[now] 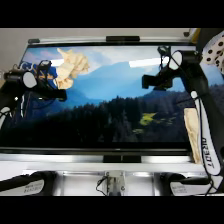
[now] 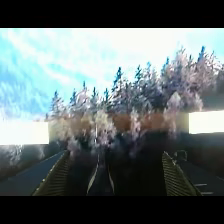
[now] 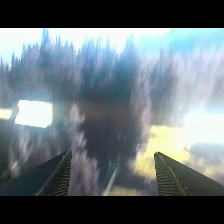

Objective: Fold the shirts.

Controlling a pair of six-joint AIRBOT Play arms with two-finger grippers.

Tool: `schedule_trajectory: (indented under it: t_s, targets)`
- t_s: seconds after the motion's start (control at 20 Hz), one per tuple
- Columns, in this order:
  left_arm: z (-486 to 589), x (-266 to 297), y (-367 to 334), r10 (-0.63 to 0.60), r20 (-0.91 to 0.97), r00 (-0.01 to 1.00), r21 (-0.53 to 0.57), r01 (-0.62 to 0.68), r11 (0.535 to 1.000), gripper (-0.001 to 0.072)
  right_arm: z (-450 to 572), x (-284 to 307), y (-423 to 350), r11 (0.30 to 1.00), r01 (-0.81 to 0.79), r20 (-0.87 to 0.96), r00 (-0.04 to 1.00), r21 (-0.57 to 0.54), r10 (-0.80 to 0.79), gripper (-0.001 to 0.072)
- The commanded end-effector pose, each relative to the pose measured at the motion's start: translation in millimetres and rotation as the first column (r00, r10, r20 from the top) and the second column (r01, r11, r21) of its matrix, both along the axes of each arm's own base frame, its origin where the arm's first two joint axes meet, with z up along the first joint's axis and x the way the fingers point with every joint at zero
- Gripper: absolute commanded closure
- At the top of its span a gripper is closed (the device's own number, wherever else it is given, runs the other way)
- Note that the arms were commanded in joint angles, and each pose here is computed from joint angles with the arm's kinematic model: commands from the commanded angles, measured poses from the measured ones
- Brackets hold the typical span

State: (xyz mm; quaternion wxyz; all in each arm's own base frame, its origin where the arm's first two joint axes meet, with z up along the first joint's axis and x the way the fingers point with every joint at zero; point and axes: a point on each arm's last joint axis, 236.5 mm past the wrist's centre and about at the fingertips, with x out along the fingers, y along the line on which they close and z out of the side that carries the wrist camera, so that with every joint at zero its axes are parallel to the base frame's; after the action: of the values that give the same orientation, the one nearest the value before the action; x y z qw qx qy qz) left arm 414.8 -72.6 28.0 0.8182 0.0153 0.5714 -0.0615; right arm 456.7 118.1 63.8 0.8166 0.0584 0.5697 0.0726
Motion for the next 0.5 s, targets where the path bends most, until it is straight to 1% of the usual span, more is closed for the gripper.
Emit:
schedule_trajectory:
  t_s: [0.0,0.15,0.25,0.35,0.45]
  targets:
    - [-8.7,14.5,-3.4,0.001,0.030,1.000,-0.008,-0.001,1.000,0.0000,19.4,43.0,-8.6,0.999,0.018,0.201,0.980,-0.032,-0.012,0.0074]
    - [-18.4,18.6,-10.4,0.006,0.019,1.000,-0.037,-0.005,0.999,0.0000,41.7,72.4,-4.8,1.000,0.030,0.349,0.937,-0.002,-0.027,0.0075]
    - [-17.7,29.3,-10.5,0.012,0.059,0.998,-0.042,-0.009,0.999,-0.0001,52.2,83.2,-2.9,0.999,0.033,0.406,0.913,0.015,-0.036,0.0075]
    - [-10.2,48.2,-12.7,0.017,0.138,0.990,-0.054,-0.010,0.999,-0.0003,54.8,85.8,-2.5,0.999,0.033,0.420,0.907,0.018,-0.037,0.0075]
    - [-4.9,72.2,-7.6,0.017,0.191,0.981,-0.032,-0.011,0.999,-0.0003,53.0,85.0,-1.5,0.999,0.032,0.413,0.910,0.022,-0.039,0.0075]
